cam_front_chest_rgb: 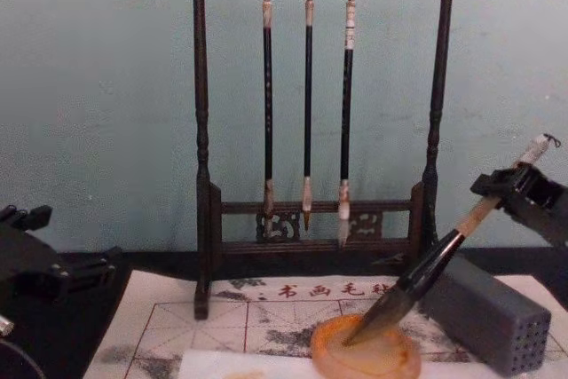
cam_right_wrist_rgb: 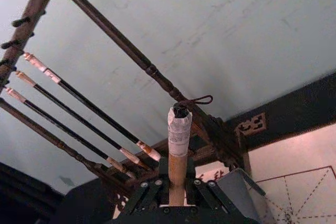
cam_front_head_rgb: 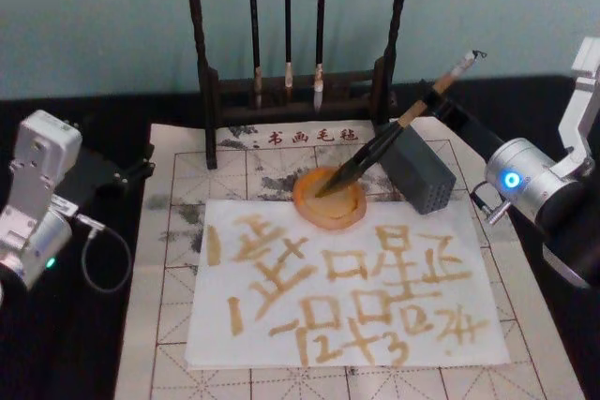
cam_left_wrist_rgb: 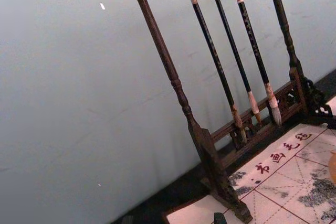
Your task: Pick up the brush from the inkstone, write on the paper, then place the brush back to its original position.
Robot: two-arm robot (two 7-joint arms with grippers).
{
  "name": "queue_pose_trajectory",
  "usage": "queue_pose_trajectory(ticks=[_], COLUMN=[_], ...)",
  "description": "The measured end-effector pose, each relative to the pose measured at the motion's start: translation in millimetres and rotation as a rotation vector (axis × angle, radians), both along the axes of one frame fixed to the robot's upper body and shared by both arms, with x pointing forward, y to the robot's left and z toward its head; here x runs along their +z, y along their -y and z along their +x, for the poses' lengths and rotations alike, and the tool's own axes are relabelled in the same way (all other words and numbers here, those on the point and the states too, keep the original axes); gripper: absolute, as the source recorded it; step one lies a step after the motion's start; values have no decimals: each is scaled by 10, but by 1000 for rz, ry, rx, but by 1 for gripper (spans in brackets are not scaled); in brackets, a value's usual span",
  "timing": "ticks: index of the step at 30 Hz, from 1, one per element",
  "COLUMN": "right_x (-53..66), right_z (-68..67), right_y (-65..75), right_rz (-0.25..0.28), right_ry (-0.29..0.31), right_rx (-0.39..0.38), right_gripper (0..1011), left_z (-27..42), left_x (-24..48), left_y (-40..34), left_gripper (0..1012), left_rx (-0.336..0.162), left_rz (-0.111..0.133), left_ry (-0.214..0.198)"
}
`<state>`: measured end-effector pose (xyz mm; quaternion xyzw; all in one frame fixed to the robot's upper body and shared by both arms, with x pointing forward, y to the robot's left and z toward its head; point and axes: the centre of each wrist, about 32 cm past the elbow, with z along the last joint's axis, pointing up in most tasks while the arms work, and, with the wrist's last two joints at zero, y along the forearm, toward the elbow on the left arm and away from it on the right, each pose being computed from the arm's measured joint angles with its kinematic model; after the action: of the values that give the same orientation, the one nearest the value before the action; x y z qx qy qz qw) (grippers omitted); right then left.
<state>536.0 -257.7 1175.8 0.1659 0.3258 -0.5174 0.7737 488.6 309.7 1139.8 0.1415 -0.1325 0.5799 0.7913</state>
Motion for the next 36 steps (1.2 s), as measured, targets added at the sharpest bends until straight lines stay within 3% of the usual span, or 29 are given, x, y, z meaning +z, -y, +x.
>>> queue_pose_trajectory(ticks=[19, 36], right_x=[-68, -114], right_z=[139, 171], right_y=[-21, -26], right_rz=[72, 107], right_ry=[-113, -182], right_rx=[-46, -59], right_gripper=[185, 185], left_z=[0, 0], left_x=[0, 0], left_y=[0, 0], left_gripper=[1001, 1001], left_rx=[0, 0], left_rz=[0, 0], left_ry=[0, 0])
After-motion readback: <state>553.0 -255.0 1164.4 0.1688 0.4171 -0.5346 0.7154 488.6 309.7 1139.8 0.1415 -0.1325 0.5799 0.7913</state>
